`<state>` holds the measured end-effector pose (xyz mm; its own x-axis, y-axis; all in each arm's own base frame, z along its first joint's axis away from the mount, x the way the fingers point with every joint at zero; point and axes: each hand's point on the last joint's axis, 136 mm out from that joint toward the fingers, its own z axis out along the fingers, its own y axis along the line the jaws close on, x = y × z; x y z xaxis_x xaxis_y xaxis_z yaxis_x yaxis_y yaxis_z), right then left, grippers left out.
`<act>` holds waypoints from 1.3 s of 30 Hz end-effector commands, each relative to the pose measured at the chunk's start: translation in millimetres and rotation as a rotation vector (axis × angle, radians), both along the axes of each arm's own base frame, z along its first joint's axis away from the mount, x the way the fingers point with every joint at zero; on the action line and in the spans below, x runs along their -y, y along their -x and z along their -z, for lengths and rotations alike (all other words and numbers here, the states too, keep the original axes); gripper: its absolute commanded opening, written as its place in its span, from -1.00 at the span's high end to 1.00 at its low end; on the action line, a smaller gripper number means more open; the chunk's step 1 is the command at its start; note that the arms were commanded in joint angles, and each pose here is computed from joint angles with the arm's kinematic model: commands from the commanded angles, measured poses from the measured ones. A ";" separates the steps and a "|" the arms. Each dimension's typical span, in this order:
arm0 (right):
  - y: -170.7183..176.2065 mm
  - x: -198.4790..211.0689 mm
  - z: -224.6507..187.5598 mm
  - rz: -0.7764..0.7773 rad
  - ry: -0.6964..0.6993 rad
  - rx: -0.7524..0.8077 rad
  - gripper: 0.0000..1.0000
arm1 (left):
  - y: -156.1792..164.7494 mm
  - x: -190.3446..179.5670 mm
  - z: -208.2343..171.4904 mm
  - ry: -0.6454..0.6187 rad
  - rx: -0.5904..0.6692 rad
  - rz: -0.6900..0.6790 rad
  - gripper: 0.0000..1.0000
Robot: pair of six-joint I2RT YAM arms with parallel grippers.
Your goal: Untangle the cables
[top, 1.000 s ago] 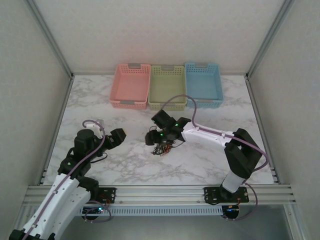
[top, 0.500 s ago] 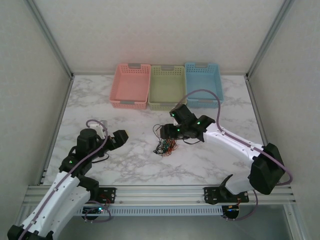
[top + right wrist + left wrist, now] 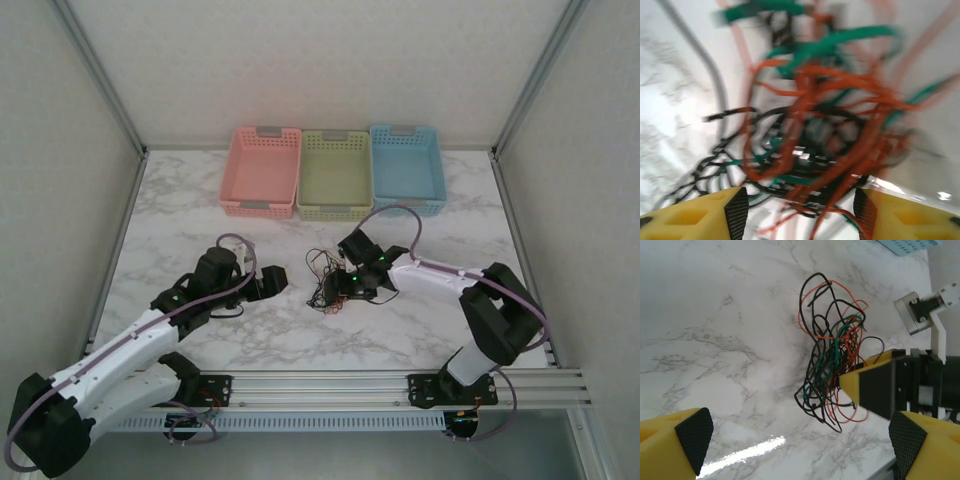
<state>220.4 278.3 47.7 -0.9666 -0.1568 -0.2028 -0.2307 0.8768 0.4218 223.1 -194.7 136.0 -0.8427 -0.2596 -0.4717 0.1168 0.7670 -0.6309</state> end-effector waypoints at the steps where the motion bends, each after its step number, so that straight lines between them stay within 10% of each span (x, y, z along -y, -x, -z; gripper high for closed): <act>1: -5.8 -45.1 -25.2 -0.095 -0.169 0.024 -0.15 | -11.8 -1.3 -8.7 -0.009 0.040 -0.046 -0.86; 15: -9.0 34.7 -63.0 -0.051 -0.074 0.199 -0.50 | -35.8 6.8 0.9 -0.092 0.035 -0.048 -0.81; 39: 8.4 79.9 -82.5 0.086 -0.104 0.271 -0.47 | -85.7 92.4 79.1 -0.026 -0.113 0.138 0.00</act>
